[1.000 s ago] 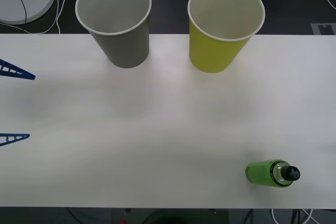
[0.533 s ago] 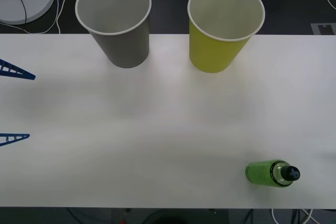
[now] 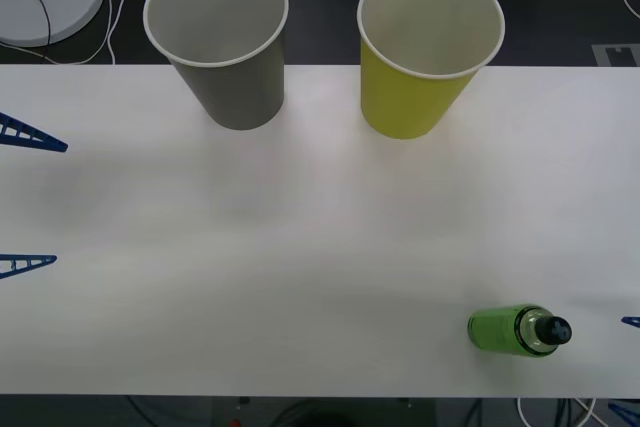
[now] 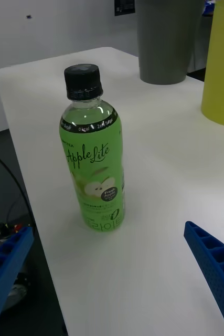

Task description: Put the can into the green bin and the plastic bottle into the gray bin

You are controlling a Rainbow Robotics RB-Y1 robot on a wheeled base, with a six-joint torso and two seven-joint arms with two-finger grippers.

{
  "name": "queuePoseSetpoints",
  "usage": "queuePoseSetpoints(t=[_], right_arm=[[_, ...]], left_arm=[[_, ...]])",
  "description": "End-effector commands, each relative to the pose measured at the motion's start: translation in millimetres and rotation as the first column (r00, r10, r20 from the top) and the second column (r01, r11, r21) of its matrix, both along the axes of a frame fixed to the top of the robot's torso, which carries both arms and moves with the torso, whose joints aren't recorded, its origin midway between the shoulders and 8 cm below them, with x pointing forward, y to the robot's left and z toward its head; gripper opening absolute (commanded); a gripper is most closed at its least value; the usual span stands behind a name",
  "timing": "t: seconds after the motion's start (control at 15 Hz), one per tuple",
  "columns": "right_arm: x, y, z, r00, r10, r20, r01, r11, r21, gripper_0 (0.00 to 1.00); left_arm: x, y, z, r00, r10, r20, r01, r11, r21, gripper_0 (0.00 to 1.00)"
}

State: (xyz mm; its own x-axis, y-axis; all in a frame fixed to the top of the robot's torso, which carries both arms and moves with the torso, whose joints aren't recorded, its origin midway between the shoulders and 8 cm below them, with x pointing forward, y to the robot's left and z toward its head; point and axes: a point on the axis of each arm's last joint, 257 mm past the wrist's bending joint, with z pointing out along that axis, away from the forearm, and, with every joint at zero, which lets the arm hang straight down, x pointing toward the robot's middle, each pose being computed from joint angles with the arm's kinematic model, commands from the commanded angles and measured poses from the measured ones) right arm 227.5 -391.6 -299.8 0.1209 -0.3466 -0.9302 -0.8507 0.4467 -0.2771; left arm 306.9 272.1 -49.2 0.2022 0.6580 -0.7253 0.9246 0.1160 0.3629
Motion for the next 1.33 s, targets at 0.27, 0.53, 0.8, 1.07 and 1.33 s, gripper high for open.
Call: queuePoseSetpoints(t=[0.27,0.53,0.8,1.07,1.33], right_arm=[[10,37,-11,0.999,0.052,0.011,-0.053,0.997,0.052,1.0],[20,49,-16,0.998,0.053,0.035,-0.055,0.997,0.056,1.0],[26,73,-23,0.994,0.094,0.047,-0.097,0.993,0.072,1.0],[36,88,-26,0.992,0.107,0.061,-0.112,0.991,0.077,1.0],[41,102,-26,0.99,0.125,0.064,-0.131,0.986,0.102,1.0]], left_arm=[[0,0,0,1.0,0.0,0.0,0.0,1.0,0.0,1.0],[0,0,0,1.0,0.0,0.0,0.0,1.0,0.0,1.0],[0,0,0,1.0,0.0,0.0,0.0,1.0,0.0,1.0],[0,0,0,1.0,0.0,0.0,0.0,1.0,0.0,1.0],[0,0,0,1.0,0.0,0.0,0.0,1.0,0.0,1.0]])
